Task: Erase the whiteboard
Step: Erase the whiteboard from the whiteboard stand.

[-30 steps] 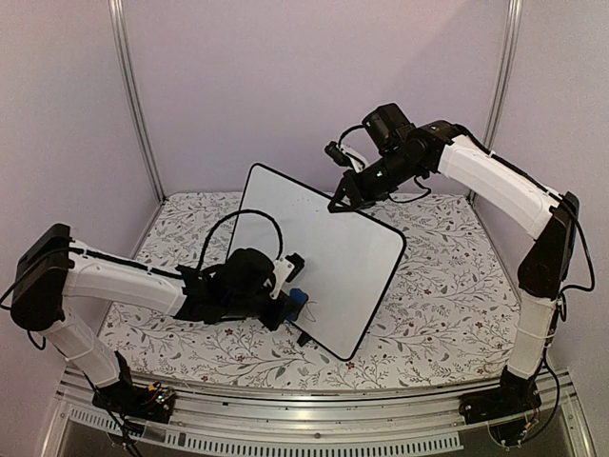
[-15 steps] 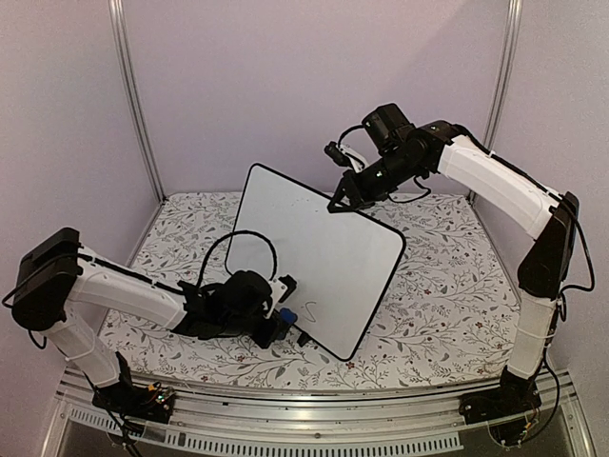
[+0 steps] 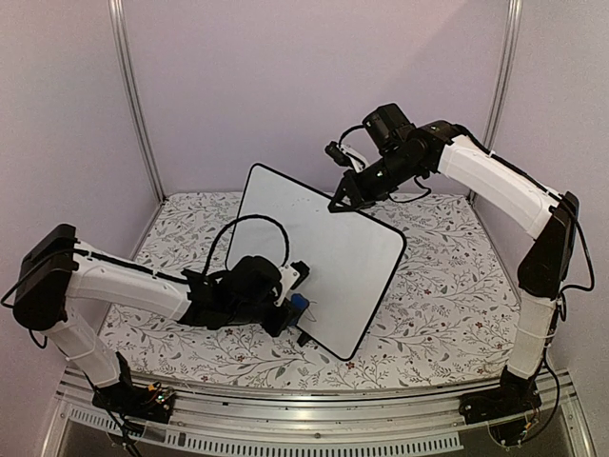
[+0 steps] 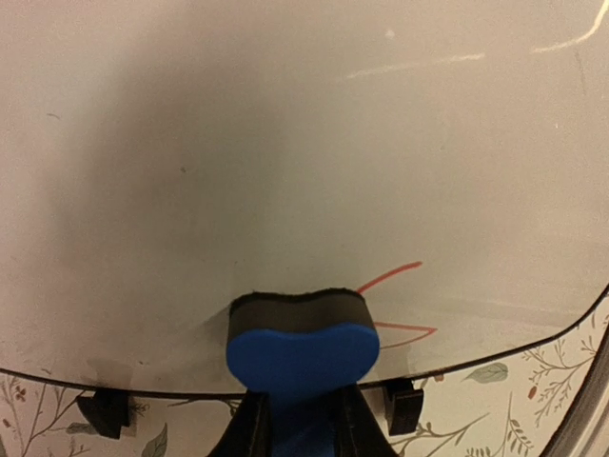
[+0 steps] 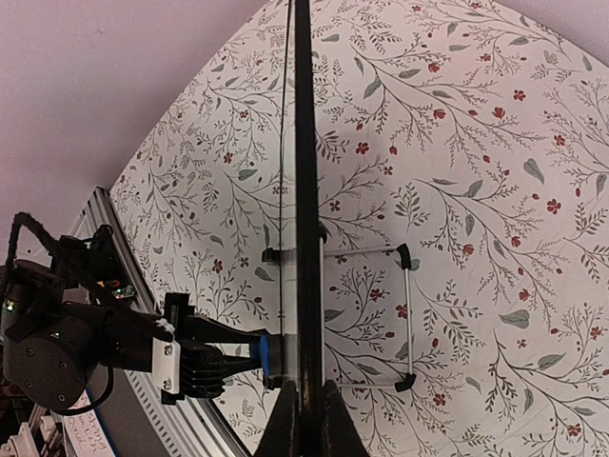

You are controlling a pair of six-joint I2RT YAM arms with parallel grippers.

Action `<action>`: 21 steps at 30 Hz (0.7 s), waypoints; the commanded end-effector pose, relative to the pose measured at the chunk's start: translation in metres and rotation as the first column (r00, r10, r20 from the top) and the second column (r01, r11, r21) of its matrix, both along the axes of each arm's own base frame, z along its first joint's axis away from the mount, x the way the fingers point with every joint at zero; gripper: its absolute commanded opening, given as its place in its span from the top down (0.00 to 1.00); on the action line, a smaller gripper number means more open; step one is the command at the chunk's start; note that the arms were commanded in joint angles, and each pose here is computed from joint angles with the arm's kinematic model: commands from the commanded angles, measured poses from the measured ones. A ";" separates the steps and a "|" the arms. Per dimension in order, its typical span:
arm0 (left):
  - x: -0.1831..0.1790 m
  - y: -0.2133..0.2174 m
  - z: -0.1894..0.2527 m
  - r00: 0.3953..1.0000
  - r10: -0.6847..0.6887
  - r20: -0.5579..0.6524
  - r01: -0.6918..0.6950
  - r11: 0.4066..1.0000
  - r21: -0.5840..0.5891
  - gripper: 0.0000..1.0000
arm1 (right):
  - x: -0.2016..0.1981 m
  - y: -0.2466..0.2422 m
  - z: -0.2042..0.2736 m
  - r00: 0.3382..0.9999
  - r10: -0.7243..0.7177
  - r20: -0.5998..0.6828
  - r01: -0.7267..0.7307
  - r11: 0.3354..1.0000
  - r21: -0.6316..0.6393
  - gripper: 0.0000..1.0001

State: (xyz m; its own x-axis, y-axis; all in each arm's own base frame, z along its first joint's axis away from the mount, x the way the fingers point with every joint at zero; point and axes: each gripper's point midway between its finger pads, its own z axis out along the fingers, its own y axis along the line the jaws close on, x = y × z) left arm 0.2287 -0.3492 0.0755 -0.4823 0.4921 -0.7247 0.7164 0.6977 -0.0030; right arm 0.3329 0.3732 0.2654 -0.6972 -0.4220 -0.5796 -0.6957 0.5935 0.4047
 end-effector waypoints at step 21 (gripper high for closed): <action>0.009 0.009 -0.022 0.997 0.016 0.079 -0.021 0.998 0.065 1.00 | -0.022 0.002 -0.039 0.994 0.052 -0.094 -0.061 0.994 -0.095 1.00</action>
State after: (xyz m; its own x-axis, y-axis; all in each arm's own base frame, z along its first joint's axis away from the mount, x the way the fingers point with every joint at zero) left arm 0.2213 -0.3173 0.0345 -0.5061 0.5420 -0.6709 0.6875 0.7232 0.0656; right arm 0.3325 0.3735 0.2654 -0.6977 -0.4222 -0.5788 -0.6958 0.5917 0.4071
